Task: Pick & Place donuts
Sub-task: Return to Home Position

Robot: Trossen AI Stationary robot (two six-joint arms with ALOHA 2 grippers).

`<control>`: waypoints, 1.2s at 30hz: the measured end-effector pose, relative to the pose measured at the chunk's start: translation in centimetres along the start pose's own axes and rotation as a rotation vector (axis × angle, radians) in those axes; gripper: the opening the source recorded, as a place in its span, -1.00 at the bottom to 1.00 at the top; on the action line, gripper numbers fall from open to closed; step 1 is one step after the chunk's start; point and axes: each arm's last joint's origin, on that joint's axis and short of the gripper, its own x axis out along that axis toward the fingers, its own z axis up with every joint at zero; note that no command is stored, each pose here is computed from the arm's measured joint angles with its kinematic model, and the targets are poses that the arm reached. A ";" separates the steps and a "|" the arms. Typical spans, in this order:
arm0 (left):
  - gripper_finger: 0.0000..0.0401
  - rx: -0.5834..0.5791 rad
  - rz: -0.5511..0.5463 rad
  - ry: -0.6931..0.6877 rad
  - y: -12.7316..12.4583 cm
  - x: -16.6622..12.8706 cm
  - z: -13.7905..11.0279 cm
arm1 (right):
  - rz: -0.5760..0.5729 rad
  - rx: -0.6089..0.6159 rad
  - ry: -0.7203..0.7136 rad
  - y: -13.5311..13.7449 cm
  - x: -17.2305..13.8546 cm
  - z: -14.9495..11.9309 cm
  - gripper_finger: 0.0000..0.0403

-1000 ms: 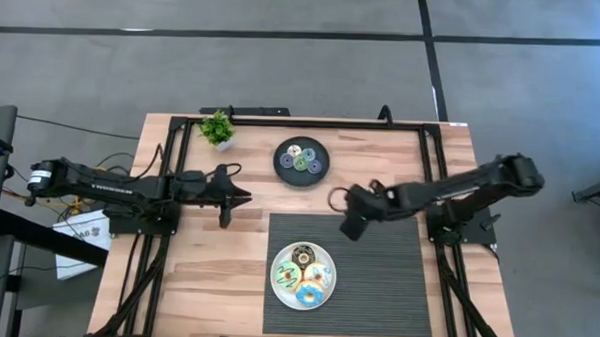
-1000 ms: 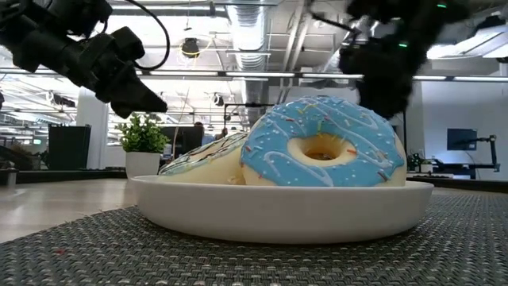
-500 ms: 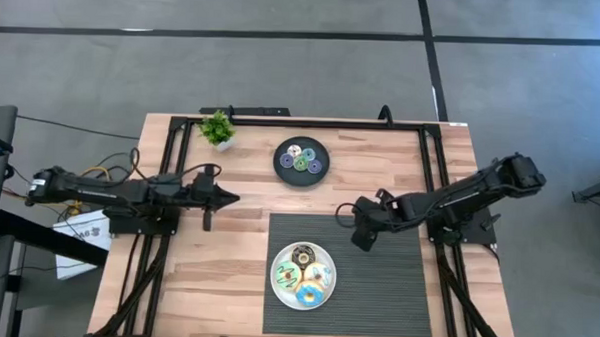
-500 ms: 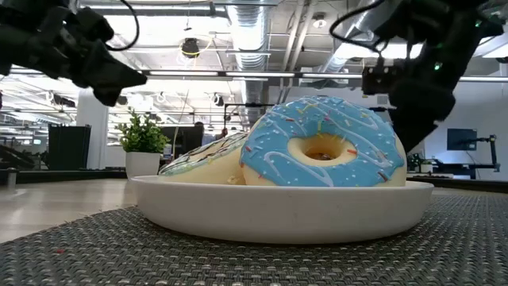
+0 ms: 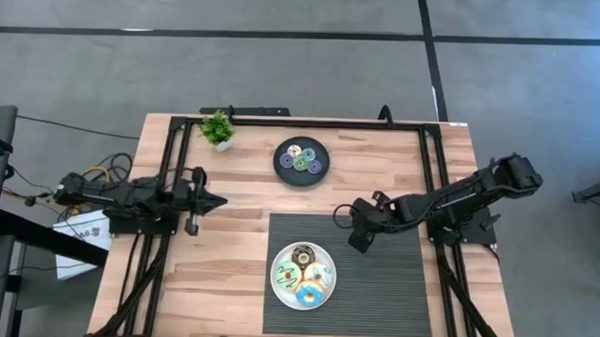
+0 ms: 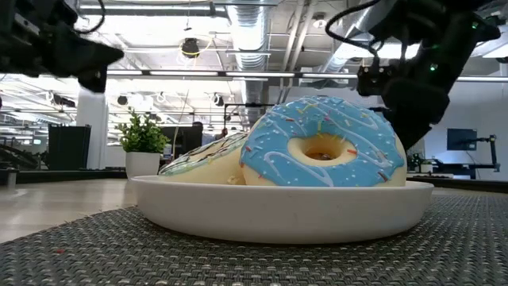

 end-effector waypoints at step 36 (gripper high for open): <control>-1.00 0.092 -0.060 0.044 0.4 0.1 -0.5 | 0.180 -0.111 -0.265 -4.0 -2.3 -2.8 -1.00</control>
